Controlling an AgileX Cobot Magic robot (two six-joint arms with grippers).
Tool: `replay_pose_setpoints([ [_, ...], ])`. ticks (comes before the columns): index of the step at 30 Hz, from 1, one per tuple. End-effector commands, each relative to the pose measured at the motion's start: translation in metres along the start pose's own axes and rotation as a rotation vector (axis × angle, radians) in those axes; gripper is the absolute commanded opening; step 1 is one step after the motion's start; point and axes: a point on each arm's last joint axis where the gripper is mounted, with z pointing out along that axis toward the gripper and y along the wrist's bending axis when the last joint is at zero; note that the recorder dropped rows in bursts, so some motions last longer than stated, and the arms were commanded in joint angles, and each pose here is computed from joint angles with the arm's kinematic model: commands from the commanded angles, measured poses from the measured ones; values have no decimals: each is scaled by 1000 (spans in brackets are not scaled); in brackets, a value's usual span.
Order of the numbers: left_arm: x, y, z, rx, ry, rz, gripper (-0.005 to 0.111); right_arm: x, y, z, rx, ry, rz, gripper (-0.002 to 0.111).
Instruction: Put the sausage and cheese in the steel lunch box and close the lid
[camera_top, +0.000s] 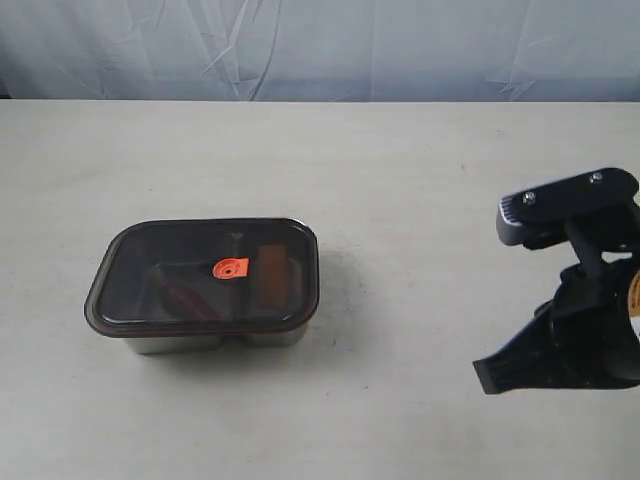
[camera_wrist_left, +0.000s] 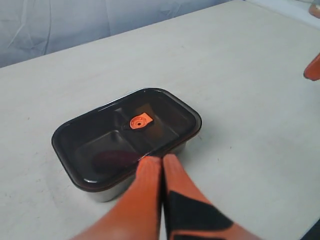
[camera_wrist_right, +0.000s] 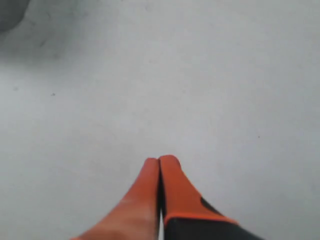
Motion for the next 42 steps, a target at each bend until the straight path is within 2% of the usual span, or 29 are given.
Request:
replay_pose_setpoints([
  [1,6,-7,-10,22,-52,3,0,13,0,7,-13,44,35,-1],
  [14,8,-8,-11,25,-54,3,0,-4,10,6,-130,-143,42,-1],
  [16,6,-5,-12,-16,-76,61,0,-7,12,5,-147,-172,42,-1],
  [17,5,-3,-13,-43,-109,94,0,-8,12,5,-154,-184,42,-1],
  [19,-3,1,-16,-111,-286,88,0,-9,13,4,-161,-196,43,-1],
  [22,-9,14,-6,-214,-515,5,0,-11,13,4,-170,-211,43,-1],
  [23,-5,19,-1,-252,-530,-11,0,-10,14,4,-171,-210,45,-1],
  [28,36,39,35,-366,-475,-182,0,-11,14,4,-172,-214,43,-1],
  [33,76,48,60,-374,-388,-389,0,-11,14,4,-172,-214,43,-1],
  [35,86,49,65,-376,-353,-404,0,-11,14,4,-172,-214,43,-1],
  [37,86,49,65,-377,-349,-396,0,-11,14,4,-172,-214,43,-1],
  [38,89,48,66,-373,-303,-356,0,-11,14,4,-172,-214,43,-1],
  [42,90,48,66,-387,-294,-327,0,-11,14,4,-171,-215,42,-1],
])
